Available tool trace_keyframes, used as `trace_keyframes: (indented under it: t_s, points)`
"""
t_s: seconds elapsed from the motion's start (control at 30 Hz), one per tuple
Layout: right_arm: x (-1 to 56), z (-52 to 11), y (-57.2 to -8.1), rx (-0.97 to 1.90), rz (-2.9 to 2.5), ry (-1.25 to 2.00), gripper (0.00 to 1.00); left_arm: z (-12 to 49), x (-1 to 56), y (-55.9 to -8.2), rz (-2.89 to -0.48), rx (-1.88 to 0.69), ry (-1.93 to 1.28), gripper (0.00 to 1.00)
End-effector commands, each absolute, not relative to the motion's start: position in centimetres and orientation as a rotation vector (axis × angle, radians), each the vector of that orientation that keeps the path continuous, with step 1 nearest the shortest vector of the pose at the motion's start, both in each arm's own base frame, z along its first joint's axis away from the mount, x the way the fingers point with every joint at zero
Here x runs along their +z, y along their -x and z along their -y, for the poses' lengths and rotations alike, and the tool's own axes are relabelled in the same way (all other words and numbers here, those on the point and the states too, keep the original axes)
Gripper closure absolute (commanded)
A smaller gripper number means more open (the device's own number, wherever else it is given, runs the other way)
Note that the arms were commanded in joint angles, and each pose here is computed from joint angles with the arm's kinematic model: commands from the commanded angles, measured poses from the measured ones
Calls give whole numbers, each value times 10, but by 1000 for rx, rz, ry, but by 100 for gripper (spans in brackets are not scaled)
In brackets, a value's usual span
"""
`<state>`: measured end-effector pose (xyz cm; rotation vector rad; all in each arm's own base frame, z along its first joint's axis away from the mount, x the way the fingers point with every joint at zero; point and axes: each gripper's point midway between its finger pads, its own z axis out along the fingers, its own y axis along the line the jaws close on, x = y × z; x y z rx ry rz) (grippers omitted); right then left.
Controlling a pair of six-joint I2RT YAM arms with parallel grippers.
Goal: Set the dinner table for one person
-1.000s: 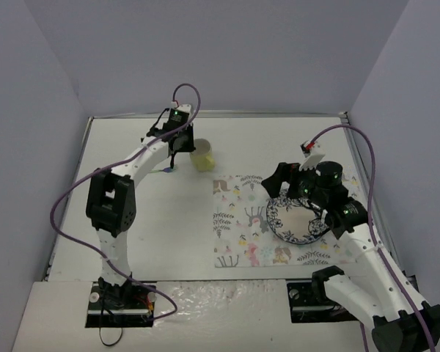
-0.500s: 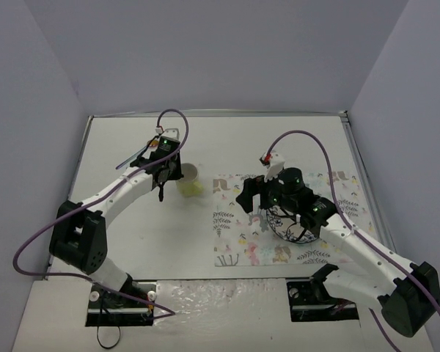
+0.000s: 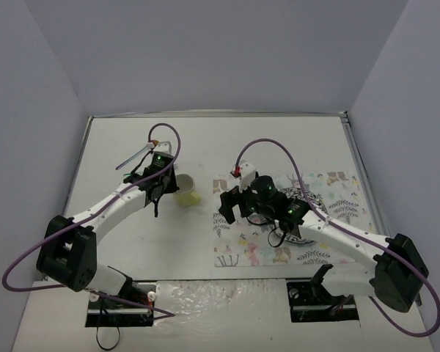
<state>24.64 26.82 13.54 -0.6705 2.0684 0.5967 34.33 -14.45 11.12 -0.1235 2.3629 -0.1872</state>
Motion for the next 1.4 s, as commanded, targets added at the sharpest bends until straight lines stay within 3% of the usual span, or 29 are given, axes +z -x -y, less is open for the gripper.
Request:
trace_keyframes:
  t_s: [0.0,0.27,0.67,0.8,1.37]
  points:
    - [160,-287,-262,587,-1944,667,0,158,151,-359,-2203,-323,182,99]
    - [154,-310,-268,558,-1924,773,1,153,173,-353,-2171,-320,177,60]
    - [186,-349,-301,577,-1918,685,9,115,241,-336,-2096,-279,188,22]
    - [192,-363,-316,585,-1956,586,13,88,255,-322,-2093,-218,189,14]
    - [161,-398,-346,512,-2056,550,21,5,232,-290,-2141,63,199,12]
